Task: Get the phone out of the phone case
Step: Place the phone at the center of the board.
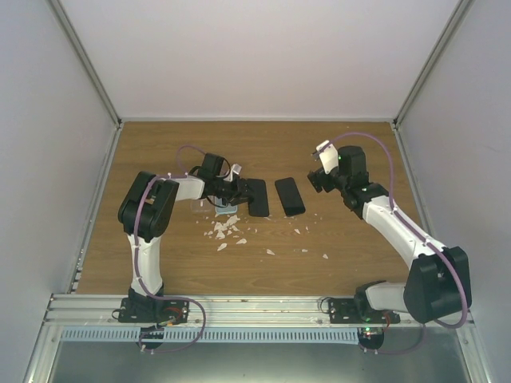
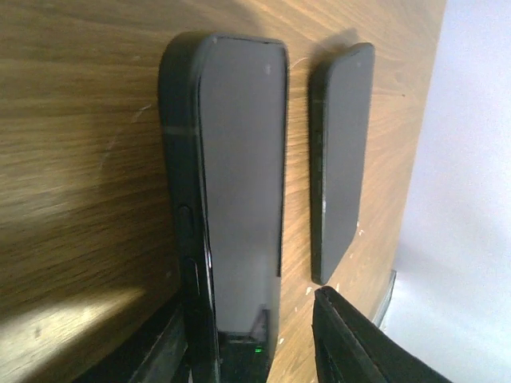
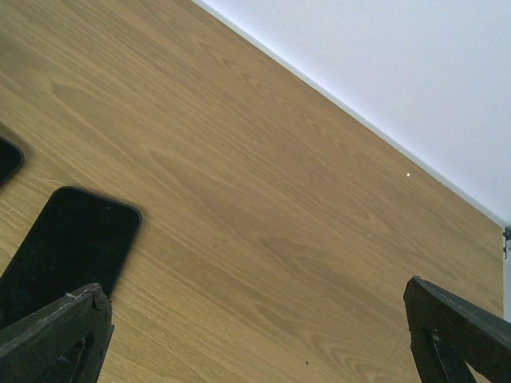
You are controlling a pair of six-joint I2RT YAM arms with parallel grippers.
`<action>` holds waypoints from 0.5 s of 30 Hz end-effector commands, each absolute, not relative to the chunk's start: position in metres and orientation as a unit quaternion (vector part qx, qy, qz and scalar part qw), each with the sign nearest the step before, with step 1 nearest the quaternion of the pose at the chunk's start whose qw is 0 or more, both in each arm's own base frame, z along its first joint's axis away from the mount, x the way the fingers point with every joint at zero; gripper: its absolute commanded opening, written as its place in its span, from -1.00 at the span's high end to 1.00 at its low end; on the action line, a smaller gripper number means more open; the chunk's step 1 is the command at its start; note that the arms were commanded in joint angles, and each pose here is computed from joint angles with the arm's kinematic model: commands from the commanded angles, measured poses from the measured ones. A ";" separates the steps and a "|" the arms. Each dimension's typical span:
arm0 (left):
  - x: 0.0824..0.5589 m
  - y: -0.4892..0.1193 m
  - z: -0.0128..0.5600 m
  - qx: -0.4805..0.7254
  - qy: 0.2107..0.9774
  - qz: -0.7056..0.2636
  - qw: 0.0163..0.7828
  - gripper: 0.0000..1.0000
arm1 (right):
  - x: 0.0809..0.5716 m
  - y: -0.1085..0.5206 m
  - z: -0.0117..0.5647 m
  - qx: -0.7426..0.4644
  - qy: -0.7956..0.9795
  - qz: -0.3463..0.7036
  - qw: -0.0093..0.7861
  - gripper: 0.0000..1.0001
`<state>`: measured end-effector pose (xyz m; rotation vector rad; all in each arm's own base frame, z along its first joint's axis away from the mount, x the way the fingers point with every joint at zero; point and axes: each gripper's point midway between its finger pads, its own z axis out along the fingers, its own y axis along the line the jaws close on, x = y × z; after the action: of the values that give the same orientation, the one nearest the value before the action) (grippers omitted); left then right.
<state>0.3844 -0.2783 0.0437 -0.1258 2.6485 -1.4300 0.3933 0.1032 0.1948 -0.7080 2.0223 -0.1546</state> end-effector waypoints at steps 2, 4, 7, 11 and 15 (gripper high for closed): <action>0.392 -0.276 0.044 -0.037 0.886 -0.456 0.080 0.13 | 0.398 0.103 0.205 -0.278 0.827 -0.053 0.486 -0.99; 0.393 -0.275 0.046 -0.038 0.886 -0.454 0.083 0.05 | 0.398 0.104 0.205 -0.279 0.827 -0.052 0.485 -0.99; 0.393 -0.274 0.052 -0.036 0.888 -0.450 0.090 -0.07 | 0.398 0.105 0.204 -0.280 0.828 -0.050 0.484 -0.99; 0.392 -0.274 0.063 -0.029 0.889 -0.445 0.103 -0.18 | 0.397 0.106 0.203 -0.280 0.828 -0.046 0.483 -0.99; 0.393 -0.269 0.073 -0.024 0.896 -0.425 0.124 -0.30 | 0.397 0.106 0.204 -0.280 0.829 -0.044 0.483 -0.99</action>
<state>0.3847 -0.2705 0.0441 -0.1392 2.6823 -1.3207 0.3933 0.1069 0.1954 -0.7073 2.0211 -0.1246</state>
